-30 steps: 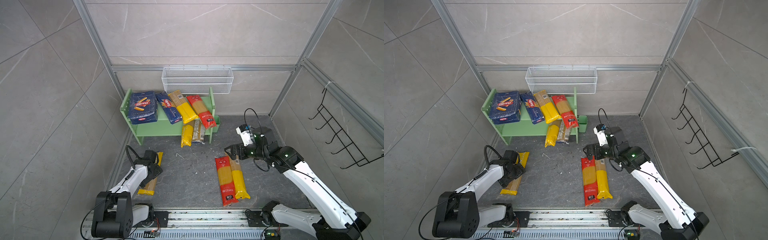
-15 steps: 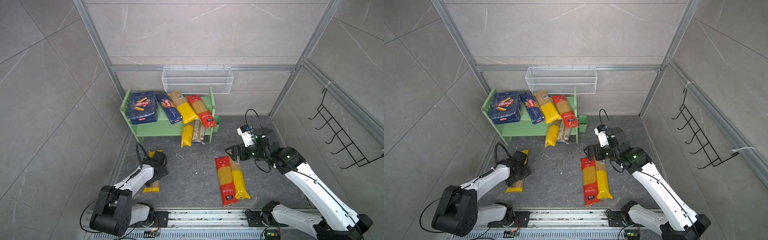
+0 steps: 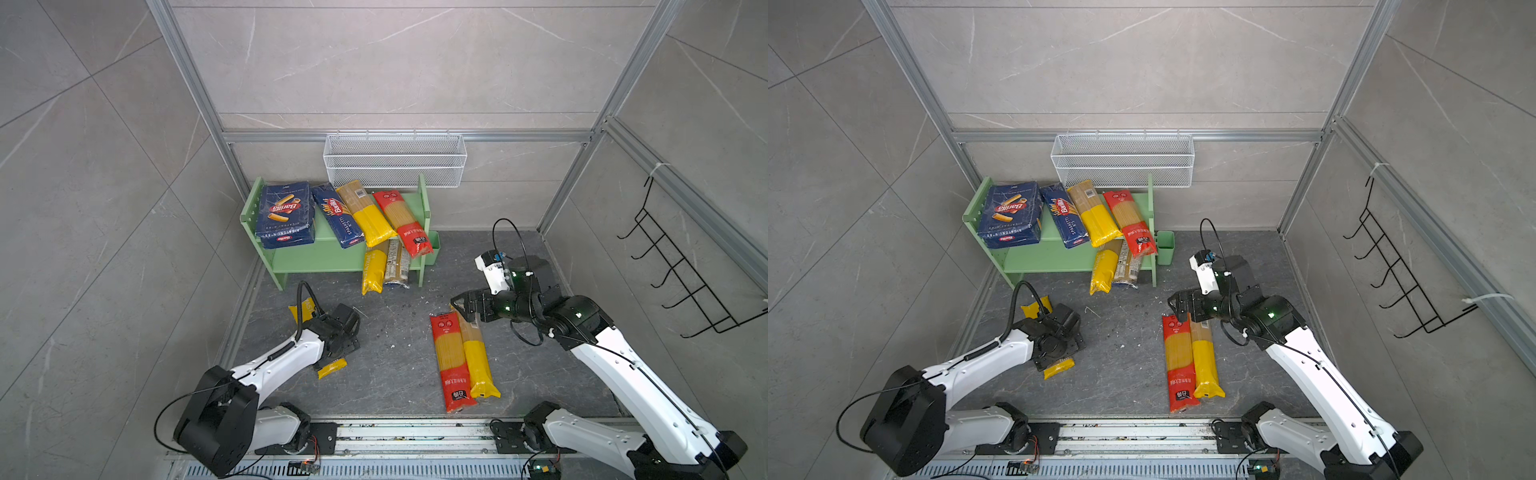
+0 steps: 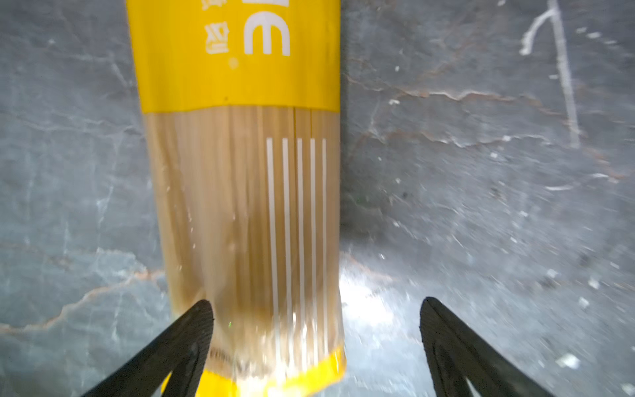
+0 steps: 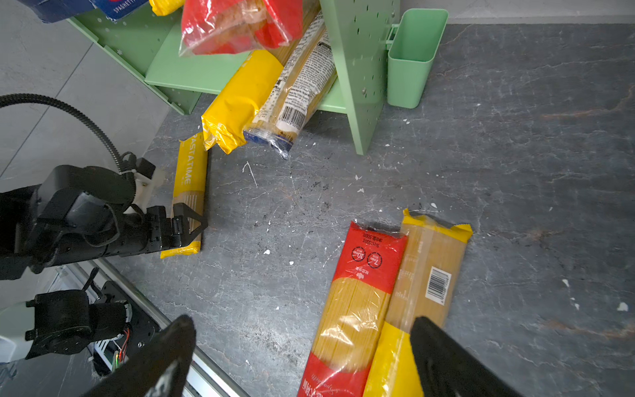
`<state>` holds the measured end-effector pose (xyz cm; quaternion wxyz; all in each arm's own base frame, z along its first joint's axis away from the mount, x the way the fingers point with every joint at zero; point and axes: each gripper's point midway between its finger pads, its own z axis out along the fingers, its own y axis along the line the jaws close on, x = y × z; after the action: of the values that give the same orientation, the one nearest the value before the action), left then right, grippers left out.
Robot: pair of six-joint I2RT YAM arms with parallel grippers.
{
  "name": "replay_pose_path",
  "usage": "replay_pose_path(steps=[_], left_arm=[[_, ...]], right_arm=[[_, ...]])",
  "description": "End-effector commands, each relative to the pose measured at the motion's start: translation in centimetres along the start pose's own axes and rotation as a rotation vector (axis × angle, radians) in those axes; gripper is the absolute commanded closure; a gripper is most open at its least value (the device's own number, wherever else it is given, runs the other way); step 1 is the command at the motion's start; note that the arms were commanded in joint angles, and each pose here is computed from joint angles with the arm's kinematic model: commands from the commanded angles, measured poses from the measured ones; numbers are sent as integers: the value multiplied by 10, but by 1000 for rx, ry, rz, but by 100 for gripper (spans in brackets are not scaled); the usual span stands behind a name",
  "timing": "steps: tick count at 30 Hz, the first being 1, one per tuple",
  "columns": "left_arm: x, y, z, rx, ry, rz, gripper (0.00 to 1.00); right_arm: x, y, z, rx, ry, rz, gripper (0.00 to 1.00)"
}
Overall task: Arrange pasta packages on shelves
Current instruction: Rotate the pasta bag at the middle-left of the table, then pick up the pasta bag from the middle-left of the table.
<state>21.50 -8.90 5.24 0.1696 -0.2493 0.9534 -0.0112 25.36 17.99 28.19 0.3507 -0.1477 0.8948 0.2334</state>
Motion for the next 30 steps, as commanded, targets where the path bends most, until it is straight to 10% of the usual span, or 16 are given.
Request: replay_pose_path(steps=[1, 30], left_arm=[[8, 34, -9, -85, -23, -75, 4], [20, 49, 44, -215, -262, -112, 0]], right_arm=[[8, 1, 5, -22, 25, 17, 0], [27, 0, -34, -3, 35, -27, 1]])
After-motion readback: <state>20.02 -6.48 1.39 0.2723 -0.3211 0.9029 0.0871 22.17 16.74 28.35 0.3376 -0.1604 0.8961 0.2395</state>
